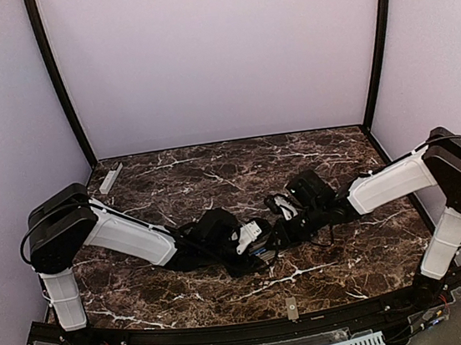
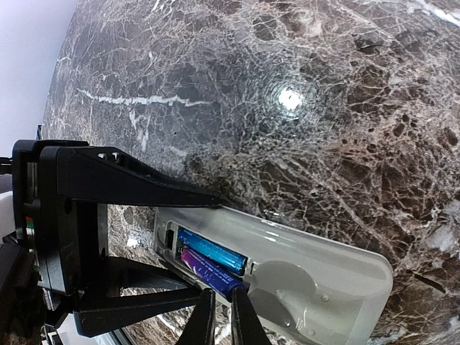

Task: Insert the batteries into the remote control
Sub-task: Adjust the battery in the battery compartment.

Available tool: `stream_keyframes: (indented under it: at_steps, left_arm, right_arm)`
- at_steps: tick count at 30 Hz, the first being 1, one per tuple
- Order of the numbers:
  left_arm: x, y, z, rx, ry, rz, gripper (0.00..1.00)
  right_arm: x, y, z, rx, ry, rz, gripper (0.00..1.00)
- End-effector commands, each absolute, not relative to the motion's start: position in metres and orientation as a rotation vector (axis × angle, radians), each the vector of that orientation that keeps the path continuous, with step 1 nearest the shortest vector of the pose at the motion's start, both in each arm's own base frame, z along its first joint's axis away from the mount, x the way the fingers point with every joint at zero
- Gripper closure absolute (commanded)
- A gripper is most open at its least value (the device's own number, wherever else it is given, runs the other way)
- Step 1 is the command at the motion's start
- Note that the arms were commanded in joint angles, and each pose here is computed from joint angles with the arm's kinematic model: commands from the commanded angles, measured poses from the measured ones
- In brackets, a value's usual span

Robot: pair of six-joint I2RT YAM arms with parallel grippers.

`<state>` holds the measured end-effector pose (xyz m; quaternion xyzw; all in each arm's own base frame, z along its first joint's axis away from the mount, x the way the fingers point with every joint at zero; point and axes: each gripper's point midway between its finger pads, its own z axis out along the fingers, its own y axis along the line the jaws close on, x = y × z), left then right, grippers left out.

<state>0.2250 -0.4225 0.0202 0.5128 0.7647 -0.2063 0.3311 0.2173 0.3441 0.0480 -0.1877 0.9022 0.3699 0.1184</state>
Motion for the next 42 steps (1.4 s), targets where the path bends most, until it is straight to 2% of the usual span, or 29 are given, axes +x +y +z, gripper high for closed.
stream_keyframes:
  at_steps: [1,16,19,23,28,30,35,37,42]
  left_arm:
    - [0.213,-0.412,-0.017,1.388,2.087,-0.519,0.57]
    - [0.211,-0.413,-0.019,1.39,2.083,-0.531,0.57]
    - [0.211,-0.414,-0.016,1.386,2.072,-0.541,0.52]
    - [0.211,-0.413,-0.004,1.404,2.029,-0.535,0.39]
    - [0.21,-0.413,0.014,1.433,1.99,-0.53,0.14]
    - [0.21,-0.413,0.02,1.449,1.976,-0.527,0.1]
    - [0.215,-0.413,0.047,1.471,1.938,-0.496,0.11]
    - [0.216,-0.411,0.058,1.49,1.949,-0.514,0.14]
    - [0.218,-0.399,0.079,1.573,2.011,-0.532,0.33]
  right_arm:
    - [0.219,0.354,0.05,-0.583,2.617,1.077,0.93]
    - [0.208,0.353,0.036,-0.667,2.684,0.954,0.98]
    - [0.21,0.353,0.044,-0.66,2.667,0.957,0.96]
    - [0.217,0.351,0.058,-0.634,2.634,0.969,0.89]
    - [0.225,0.346,0.078,-0.603,2.587,1.002,0.83]
    - [0.227,0.344,0.084,-0.595,2.572,1.016,0.83]
    - [0.232,0.337,0.095,-0.576,2.542,1.032,0.83]
    - [0.233,0.332,0.097,-0.566,2.537,1.033,0.83]
    - [0.236,0.321,0.098,-0.544,2.527,1.034,0.83]
